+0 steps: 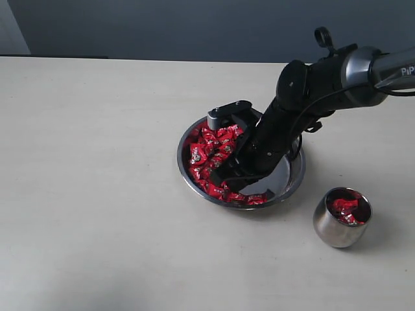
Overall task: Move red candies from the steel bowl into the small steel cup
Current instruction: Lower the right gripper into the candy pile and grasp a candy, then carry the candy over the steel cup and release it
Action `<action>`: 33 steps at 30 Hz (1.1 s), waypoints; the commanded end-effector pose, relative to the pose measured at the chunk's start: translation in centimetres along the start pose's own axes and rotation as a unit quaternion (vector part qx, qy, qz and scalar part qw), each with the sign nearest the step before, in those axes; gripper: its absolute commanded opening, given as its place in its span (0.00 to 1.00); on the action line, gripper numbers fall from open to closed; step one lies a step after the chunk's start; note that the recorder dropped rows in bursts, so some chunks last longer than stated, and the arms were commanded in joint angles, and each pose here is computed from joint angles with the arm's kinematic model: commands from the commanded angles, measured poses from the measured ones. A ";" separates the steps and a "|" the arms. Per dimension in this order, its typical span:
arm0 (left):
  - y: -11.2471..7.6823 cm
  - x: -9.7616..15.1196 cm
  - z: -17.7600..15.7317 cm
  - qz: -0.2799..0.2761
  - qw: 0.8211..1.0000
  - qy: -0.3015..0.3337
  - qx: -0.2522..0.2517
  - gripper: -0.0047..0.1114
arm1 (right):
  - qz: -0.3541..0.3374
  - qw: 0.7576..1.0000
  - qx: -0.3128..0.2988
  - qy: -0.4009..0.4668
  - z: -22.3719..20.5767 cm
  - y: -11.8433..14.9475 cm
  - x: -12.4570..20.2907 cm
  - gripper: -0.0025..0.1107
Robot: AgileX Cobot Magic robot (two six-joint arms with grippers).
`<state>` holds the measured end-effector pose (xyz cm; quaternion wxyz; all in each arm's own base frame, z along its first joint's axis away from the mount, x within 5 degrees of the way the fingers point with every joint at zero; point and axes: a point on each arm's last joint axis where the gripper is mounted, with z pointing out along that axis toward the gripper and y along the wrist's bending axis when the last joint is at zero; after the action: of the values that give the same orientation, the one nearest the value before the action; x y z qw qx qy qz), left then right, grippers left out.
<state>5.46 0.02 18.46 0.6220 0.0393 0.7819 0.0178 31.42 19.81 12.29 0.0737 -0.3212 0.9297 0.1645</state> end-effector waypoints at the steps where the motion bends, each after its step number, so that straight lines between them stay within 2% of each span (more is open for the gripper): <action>1: 0.0 -0.1 0.0 -0.001 1.000 -0.006 0.004 0.04 | -0.017 0.999 0.012 -0.031 -1.8 0.3 -0.6 0.02; 10: 0.0 -0.1 0.0 -0.001 1.000 -0.006 0.004 0.04 | -0.022 0.997 0.032 -0.071 -5.5 1.2 -1.0 0.02; 16: 0.0 -0.1 0.0 -0.001 1.000 -0.006 0.004 0.04 | 0.023 0.991 0.113 -0.067 -9.1 0.9 0.2 0.02; 22: 0.0 -0.1 0.0 -0.001 1.000 -0.006 0.004 0.04 | 0.054 0.979 0.176 -0.084 -14.5 1.8 3.5 0.02; 26: 0.0 -0.1 0.0 -0.001 1.000 -0.006 0.004 0.04 | 0.082 0.970 0.213 -0.081 -17.2 2.5 7.4 0.02; 30: 0.0 -0.1 0.0 -0.001 1.000 -0.006 0.004 0.04 | 0.114 0.959 0.255 -0.048 -18.1 2.4 11.3 0.02; 33: 0.0 -0.1 0.0 -0.001 1.000 -0.006 0.004 0.04 | 0.119 0.960 0.250 -0.031 -17.3 2.5 12.7 0.02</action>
<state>5.46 0.02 18.46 0.6220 0.0393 0.7819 0.0178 19.99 8.64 26.58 0.1690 -0.1770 0.9683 -0.0503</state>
